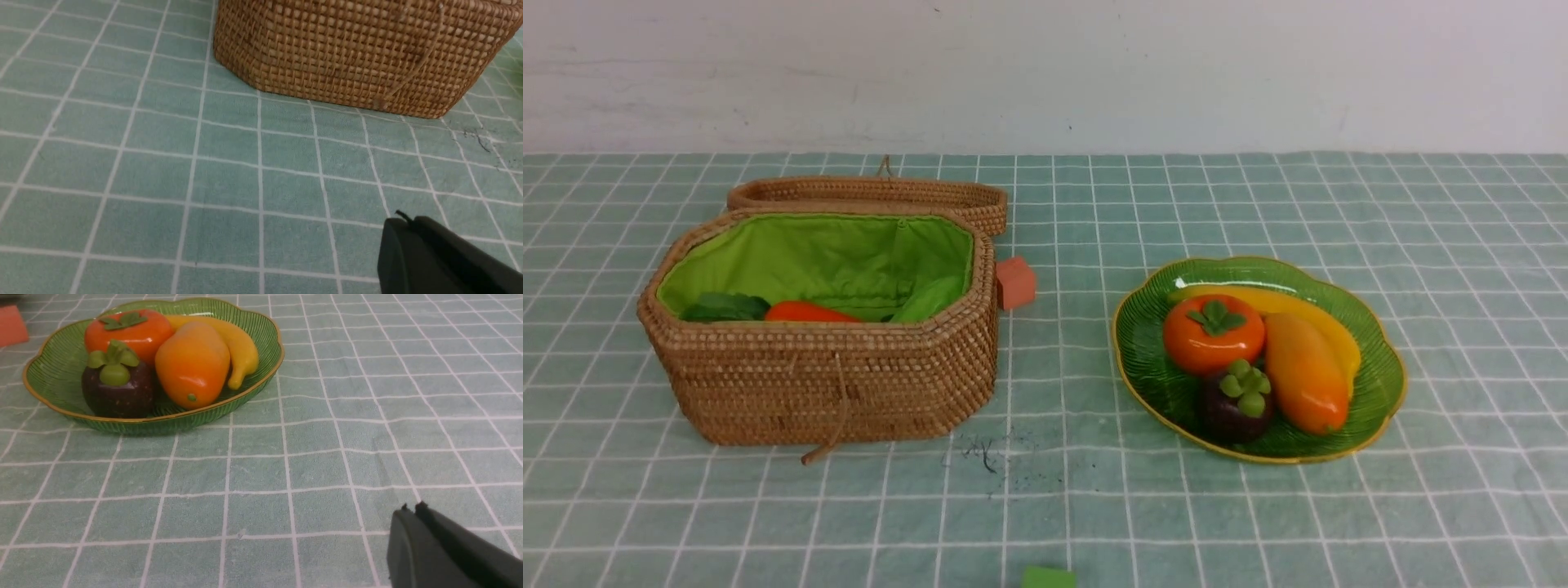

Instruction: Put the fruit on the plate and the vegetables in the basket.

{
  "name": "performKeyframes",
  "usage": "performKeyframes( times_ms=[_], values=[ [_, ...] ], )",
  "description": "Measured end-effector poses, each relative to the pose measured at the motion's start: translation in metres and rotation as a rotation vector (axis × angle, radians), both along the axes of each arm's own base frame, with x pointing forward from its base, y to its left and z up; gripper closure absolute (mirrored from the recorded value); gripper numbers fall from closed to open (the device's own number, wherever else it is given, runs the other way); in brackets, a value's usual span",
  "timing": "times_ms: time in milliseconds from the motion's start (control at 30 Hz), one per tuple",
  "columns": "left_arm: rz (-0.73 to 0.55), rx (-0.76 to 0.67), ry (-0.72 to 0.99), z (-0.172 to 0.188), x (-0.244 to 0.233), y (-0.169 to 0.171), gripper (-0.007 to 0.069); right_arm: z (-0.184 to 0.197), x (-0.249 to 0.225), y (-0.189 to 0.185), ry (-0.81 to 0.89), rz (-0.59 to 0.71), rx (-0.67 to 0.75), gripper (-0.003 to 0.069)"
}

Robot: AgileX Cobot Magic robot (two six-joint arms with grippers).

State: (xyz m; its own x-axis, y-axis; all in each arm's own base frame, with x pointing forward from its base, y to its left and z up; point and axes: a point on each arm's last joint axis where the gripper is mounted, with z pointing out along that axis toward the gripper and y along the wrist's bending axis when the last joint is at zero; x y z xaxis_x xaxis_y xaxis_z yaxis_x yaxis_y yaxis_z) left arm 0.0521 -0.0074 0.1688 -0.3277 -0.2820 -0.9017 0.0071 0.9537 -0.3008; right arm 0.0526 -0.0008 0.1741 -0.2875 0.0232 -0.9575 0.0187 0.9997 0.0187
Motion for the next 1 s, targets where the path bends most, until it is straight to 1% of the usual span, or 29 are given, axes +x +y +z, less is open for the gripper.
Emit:
performKeyframes(
  times_ms=[167,1000],
  values=[
    [0.011,-0.034,0.004,0.0,0.0,0.0,0.0638,0.0,0.0,0.0,0.0,0.0,0.0,0.0658],
    [0.012,-0.036,0.004,0.0,0.0,0.0,0.0638,0.0,0.0,0.0,0.0,0.0,0.0,0.063]
  ],
)
